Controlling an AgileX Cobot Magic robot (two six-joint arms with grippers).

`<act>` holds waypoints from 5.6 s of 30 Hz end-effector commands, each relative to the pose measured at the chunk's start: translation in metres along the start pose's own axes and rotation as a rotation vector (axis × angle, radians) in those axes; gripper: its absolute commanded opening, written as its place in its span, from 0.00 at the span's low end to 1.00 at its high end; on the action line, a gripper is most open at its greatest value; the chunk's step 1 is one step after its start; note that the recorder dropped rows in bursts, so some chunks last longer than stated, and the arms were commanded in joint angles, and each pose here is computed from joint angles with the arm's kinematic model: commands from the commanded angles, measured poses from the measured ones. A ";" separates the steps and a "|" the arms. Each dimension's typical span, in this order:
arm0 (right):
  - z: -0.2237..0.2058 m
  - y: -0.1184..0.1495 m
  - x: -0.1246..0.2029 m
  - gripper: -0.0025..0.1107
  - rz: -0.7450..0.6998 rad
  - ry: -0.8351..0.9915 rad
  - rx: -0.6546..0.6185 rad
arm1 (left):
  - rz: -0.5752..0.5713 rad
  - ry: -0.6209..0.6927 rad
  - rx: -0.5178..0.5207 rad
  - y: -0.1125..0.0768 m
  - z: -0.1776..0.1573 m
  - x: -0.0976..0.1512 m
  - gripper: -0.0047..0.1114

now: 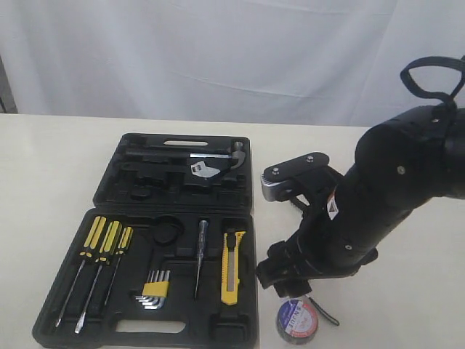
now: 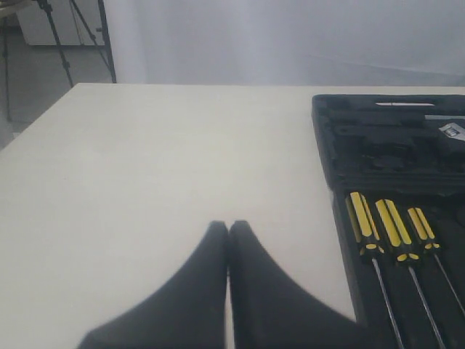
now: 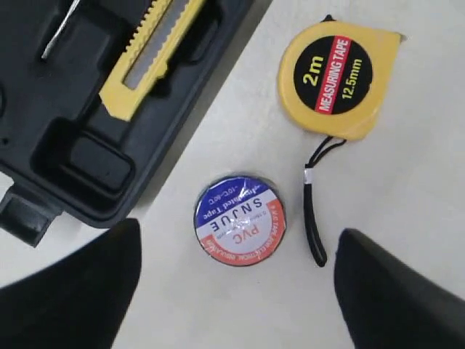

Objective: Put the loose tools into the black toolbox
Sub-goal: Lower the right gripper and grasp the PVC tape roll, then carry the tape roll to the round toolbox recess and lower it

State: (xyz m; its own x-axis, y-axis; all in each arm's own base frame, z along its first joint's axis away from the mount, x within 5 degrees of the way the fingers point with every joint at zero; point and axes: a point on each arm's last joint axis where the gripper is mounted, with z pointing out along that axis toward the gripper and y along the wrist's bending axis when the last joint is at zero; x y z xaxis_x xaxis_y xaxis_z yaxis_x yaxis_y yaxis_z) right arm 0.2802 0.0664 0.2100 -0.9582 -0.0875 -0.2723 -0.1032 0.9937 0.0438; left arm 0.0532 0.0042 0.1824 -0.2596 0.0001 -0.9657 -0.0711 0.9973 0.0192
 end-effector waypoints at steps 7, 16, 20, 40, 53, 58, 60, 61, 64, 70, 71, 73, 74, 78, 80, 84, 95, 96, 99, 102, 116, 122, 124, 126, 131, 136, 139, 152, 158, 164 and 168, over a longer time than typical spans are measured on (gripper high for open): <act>0.030 -0.002 0.000 0.64 -0.003 0.083 0.010 | -0.011 -0.007 0.007 -0.001 0.000 0.000 0.04; 0.052 -0.001 -0.001 0.64 0.007 0.117 0.007 | -0.011 -0.007 0.007 -0.001 0.000 0.000 0.04; 0.060 0.000 0.000 0.64 0.023 0.143 0.000 | -0.011 -0.007 0.007 -0.001 0.000 0.000 0.04; 0.087 0.001 0.003 0.57 0.043 0.196 -0.008 | -0.011 -0.007 0.007 -0.001 0.000 0.000 0.04; 0.082 0.002 0.002 0.22 0.050 0.223 -0.011 | -0.011 -0.007 0.007 -0.001 0.000 0.000 0.04; 0.058 0.005 -0.013 0.21 0.039 0.278 -0.011 | -0.011 -0.007 0.007 -0.001 0.000 0.000 0.04; 0.041 0.006 -0.024 0.21 0.029 0.256 -0.010 | -0.011 -0.007 0.007 -0.001 0.000 0.000 0.04; 0.033 0.006 -0.029 0.21 0.024 0.242 -0.009 | -0.011 -0.007 0.007 -0.001 0.000 0.000 0.04; 0.003 0.011 -0.044 0.21 0.033 0.202 -0.039 | -0.011 -0.007 0.007 -0.001 0.000 0.000 0.04; -0.040 0.023 -0.085 0.21 0.015 0.109 -0.079 | -0.011 -0.007 0.007 -0.001 0.000 0.000 0.04; -0.045 0.027 -0.092 0.21 0.006 0.090 -0.085 | -0.011 -0.007 0.007 -0.001 0.000 0.000 0.04; -0.052 0.035 -0.106 0.21 -0.025 0.060 -0.095 | -0.011 -0.007 0.007 -0.001 0.000 0.000 0.04; -0.055 0.041 -0.114 0.21 -0.040 0.037 -0.101 | -0.011 -0.007 0.007 -0.001 0.000 0.000 0.04; -0.050 0.064 -0.145 0.21 -0.098 -0.031 -0.121 | -0.011 -0.007 0.007 -0.001 0.000 0.000 0.04; -0.044 0.074 -0.159 0.21 -0.113 -0.059 -0.130 | -0.011 -0.007 0.007 -0.001 0.000 0.000 0.04; -0.018 0.088 -0.181 0.21 -0.129 -0.071 -0.138 | -0.011 -0.007 0.007 -0.001 0.000 0.000 0.04; 0.058 0.091 -0.198 0.21 -0.100 -0.039 -0.073 | -0.011 -0.007 0.007 -0.001 0.000 0.000 0.04; 0.062 0.091 -0.198 0.21 -0.099 -0.036 -0.070 | -0.011 -0.007 0.007 -0.001 0.000 0.000 0.04; 0.071 0.092 -0.196 0.21 -0.093 -0.020 -0.068 | -0.011 -0.007 0.007 -0.001 0.000 0.000 0.04; 0.082 0.092 -0.195 0.21 -0.076 0.000 -0.068 | -0.011 -0.007 0.007 -0.001 0.000 0.000 0.04; 0.100 0.100 -0.192 0.21 -0.068 0.017 -0.098 | -0.011 -0.007 0.007 -0.001 0.000 0.000 0.04; 0.110 0.105 -0.190 0.21 -0.081 0.023 -0.095 | -0.011 -0.007 0.007 -0.001 0.000 0.000 0.04; 0.114 0.105 -0.189 0.21 -0.081 0.030 -0.094 | -0.011 -0.007 0.007 -0.001 0.000 0.000 0.04; 0.116 0.105 -0.189 0.21 -0.080 0.035 -0.093 | -0.011 -0.007 0.007 -0.001 0.000 0.000 0.04; 0.116 0.103 -0.189 0.21 -0.097 0.028 -0.066 | -0.011 -0.007 0.007 -0.001 0.000 0.000 0.04; 0.118 0.102 -0.188 0.21 -0.098 0.043 -0.061 | -0.011 -0.007 0.007 -0.001 0.000 0.000 0.04; 0.118 0.102 -0.187 0.22 -0.098 0.052 -0.059 | -0.011 -0.007 0.007 -0.001 0.000 0.000 0.04; 0.118 0.102 -0.187 0.59 -0.102 0.056 -0.054 | -0.011 -0.007 0.007 -0.001 0.000 0.000 0.04; 0.114 0.102 -0.188 0.59 -0.099 0.047 -0.056 | -0.011 -0.007 0.007 -0.001 0.000 0.000 0.04; 0.086 0.104 -0.199 0.43 -0.094 0.018 -0.064 | -0.011 -0.007 0.007 -0.001 0.000 0.000 0.04; 0.080 0.106 -0.202 0.02 -0.090 -0.006 -0.073 | -0.011 -0.007 0.007 -0.001 0.000 0.000 0.04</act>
State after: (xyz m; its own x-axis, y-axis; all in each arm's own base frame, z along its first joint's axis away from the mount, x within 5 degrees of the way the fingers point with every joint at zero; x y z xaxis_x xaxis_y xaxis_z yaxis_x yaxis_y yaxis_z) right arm 0.4856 0.1952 0.1870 -0.9434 -0.1769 -0.2806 -0.2102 0.9732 0.0929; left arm 0.0532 0.0042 0.1824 -0.2596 0.0001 -0.9657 -0.0711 0.9973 0.0192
